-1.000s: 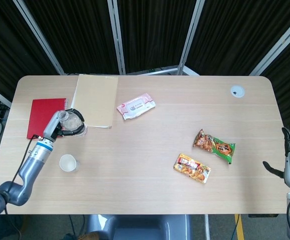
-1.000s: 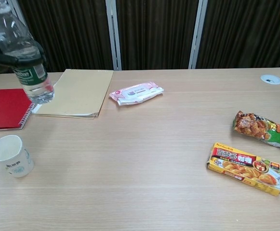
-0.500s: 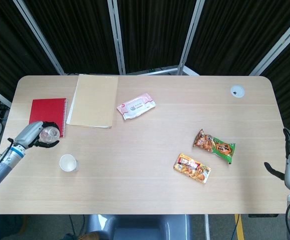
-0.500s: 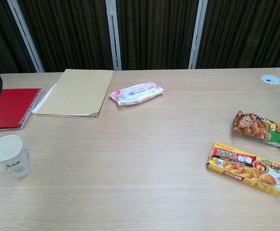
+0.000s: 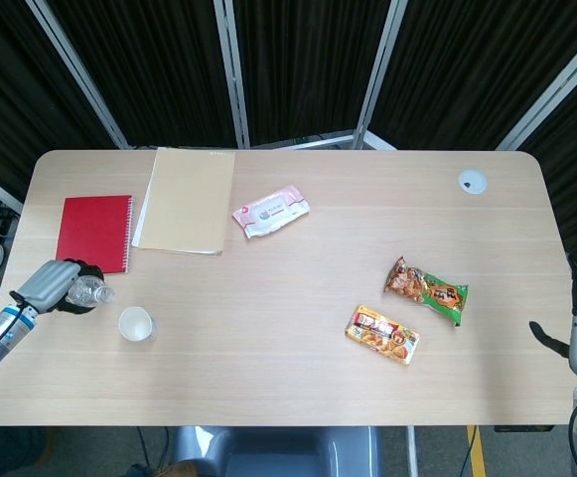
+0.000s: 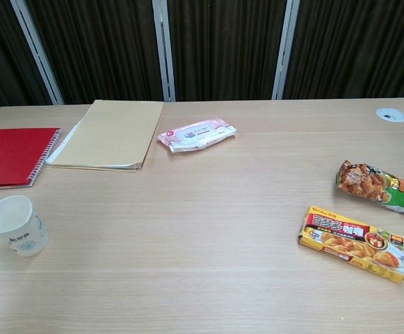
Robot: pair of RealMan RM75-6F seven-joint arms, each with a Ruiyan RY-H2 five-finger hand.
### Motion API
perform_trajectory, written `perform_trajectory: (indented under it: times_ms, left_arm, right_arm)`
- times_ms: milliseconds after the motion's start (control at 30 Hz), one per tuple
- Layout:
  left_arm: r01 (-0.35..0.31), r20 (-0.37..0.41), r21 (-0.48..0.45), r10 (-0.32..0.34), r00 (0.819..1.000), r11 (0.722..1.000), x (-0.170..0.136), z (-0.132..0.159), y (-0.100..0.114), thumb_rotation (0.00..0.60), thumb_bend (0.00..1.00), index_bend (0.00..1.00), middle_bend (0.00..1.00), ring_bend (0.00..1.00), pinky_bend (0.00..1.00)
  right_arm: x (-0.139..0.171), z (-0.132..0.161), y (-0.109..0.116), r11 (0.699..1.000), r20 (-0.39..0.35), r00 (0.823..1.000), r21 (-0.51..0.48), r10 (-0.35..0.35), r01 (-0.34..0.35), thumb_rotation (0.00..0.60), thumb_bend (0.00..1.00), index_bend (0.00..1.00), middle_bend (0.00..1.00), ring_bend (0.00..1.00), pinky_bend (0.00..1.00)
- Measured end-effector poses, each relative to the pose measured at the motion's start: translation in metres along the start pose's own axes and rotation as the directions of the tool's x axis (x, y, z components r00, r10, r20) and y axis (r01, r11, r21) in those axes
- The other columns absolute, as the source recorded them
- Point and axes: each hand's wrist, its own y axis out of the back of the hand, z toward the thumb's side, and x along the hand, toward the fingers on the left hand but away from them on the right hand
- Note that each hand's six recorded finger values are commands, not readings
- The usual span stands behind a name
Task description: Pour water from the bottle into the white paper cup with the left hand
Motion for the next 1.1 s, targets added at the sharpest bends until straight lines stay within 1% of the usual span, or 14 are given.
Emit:
perform_trajectory:
  times_ms: [33,133,233,500,667,833,1100]
  left_arm:
    - [0.006,0.000,0.044,-0.006,1.000,0.999,0.000,-0.002,-0.002,0.600,0.43,0.54,0.51,0.37,0.39]
    - [0.020,-0.001,0.128,-0.020,1.000,0.992,0.002,-0.004,-0.006,0.600,0.43,0.54,0.51,0.37,0.39]
    - [0.031,0.005,0.191,-0.033,0.999,0.981,0.005,-0.003,-0.012,0.600,0.43,0.54,0.51,0.37,0.39]
    - [0.027,0.035,0.302,-0.039,0.999,0.953,0.013,0.006,-0.016,0.600,0.43,0.54,0.51,0.37,0.39]
    - [0.013,0.047,0.354,-0.031,0.998,0.935,0.015,0.008,-0.012,0.600,0.44,0.54,0.51,0.37,0.39]
    - [-0.005,0.053,0.420,-0.019,0.998,0.908,0.016,0.006,-0.005,0.600,0.44,0.54,0.51,0.37,0.39]
    - [-0.011,0.059,0.464,-0.018,0.998,0.886,0.019,0.007,-0.002,0.600,0.44,0.54,0.51,0.37,0.39]
  right_arm:
    - [0.000,-0.001,0.000,1.000,0.003,1.000,0.003,0.000,0.000,0.600,0.00,0.00,0.00,0.00,0.00]
    - [-0.001,-0.003,-0.001,1.000,0.010,1.000,0.007,0.002,-0.002,0.600,0.00,0.00,0.00,0.00,0.00]
    - [-0.001,-0.002,-0.001,1.000,0.009,1.000,0.008,0.001,-0.001,0.600,0.00,0.00,0.00,0.00,0.00]
    - [-0.001,-0.003,0.000,1.000,0.011,1.000,0.012,-0.003,0.003,0.600,0.00,0.00,0.00,0.00,0.00]
    - [-0.001,-0.005,0.000,1.000,0.016,1.000,0.016,-0.005,0.005,0.600,0.00,0.00,0.00,0.00,0.00]
    - [-0.002,-0.005,0.000,1.000,0.018,1.000,0.019,-0.005,0.004,0.600,0.00,0.00,0.00,0.00,0.00]
    - [-0.001,-0.005,0.001,1.000,0.021,1.000,0.017,-0.008,0.008,0.600,0.00,0.00,0.00,0.00,0.00]
